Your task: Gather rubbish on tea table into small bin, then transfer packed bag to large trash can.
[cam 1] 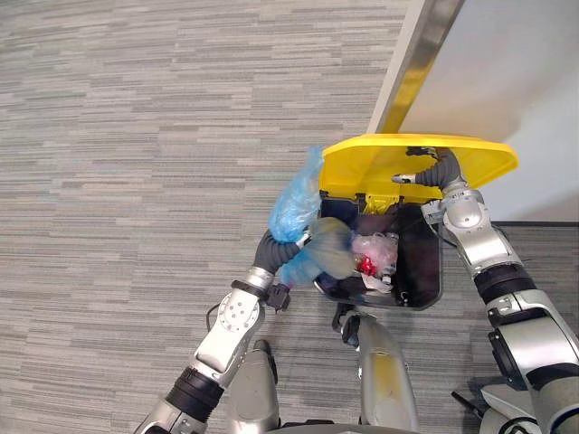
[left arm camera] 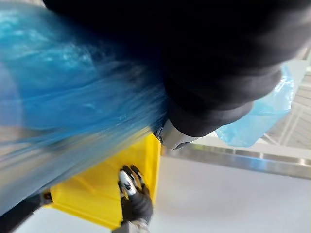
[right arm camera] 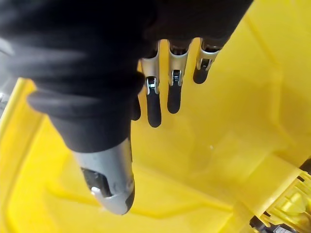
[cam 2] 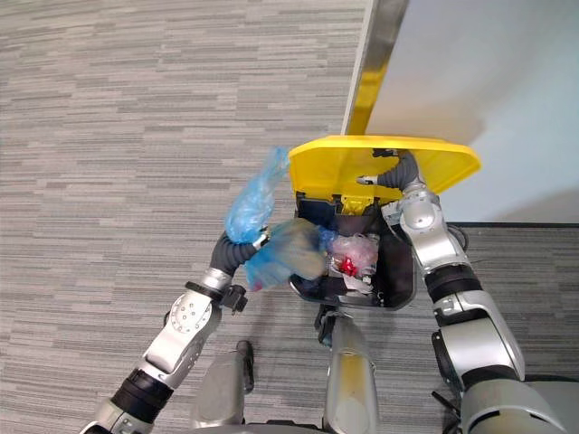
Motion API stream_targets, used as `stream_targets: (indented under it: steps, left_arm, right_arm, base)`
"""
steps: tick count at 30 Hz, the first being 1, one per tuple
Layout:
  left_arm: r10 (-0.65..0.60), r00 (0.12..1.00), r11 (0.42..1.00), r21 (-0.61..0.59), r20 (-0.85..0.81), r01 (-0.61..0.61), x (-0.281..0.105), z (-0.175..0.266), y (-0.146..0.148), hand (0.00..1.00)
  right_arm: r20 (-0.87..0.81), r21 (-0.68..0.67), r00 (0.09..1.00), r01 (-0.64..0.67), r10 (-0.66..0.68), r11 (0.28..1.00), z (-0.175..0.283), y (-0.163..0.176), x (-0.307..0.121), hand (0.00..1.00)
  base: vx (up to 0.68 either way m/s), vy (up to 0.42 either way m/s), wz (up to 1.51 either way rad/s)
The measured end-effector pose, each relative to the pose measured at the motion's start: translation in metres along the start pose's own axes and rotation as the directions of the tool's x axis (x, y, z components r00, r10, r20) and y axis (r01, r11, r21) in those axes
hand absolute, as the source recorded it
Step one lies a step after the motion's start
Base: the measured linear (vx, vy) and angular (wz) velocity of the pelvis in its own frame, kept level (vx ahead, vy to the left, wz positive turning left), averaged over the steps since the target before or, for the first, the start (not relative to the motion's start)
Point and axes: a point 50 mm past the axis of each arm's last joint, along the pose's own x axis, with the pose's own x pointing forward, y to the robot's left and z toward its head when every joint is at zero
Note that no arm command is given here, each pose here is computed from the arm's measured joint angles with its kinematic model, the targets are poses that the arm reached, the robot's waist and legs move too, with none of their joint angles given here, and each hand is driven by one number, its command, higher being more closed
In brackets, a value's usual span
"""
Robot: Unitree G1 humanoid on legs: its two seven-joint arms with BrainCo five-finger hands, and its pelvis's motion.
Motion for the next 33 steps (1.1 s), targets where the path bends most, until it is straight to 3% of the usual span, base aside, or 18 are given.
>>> stream_targets:
  steps: [6,12,21,33]
  left_arm:
    - [-0.154,0.979,0.987,-0.019,0.135,0.158,0.019,0.025,-0.031,1.00]
    - [-0.317,0.941,0.948,0.019,0.121,0.317,0.038,0.020,-0.066,1.00]
    - [-0.339,0.940,0.922,0.209,0.029,0.326,0.077,0.009,-0.072,1.00]
    - [-0.257,0.964,0.921,0.288,-0.063,0.264,0.089,-0.009,-0.062,1.00]
  right_arm:
    - [0.019,-0.013,1.000,-0.025,0.025,1.000,0.012,0.004,0.010,0.00]
    - [0.057,-0.022,0.997,-0.054,0.055,0.998,0.029,0.013,0.016,0.00]
    - [0.167,0.007,0.985,-0.051,0.049,0.999,0.065,0.012,0.025,0.00]
    - [0.216,0.086,0.976,-0.038,0.019,0.996,0.080,0.013,0.024,0.00]
  base:
    - [0.00,0.028,-0.09]
    - [-0.03,0.027,-0.09]
    - [-0.01,0.010,-0.10]
    - [0.00,0.007,-0.01]
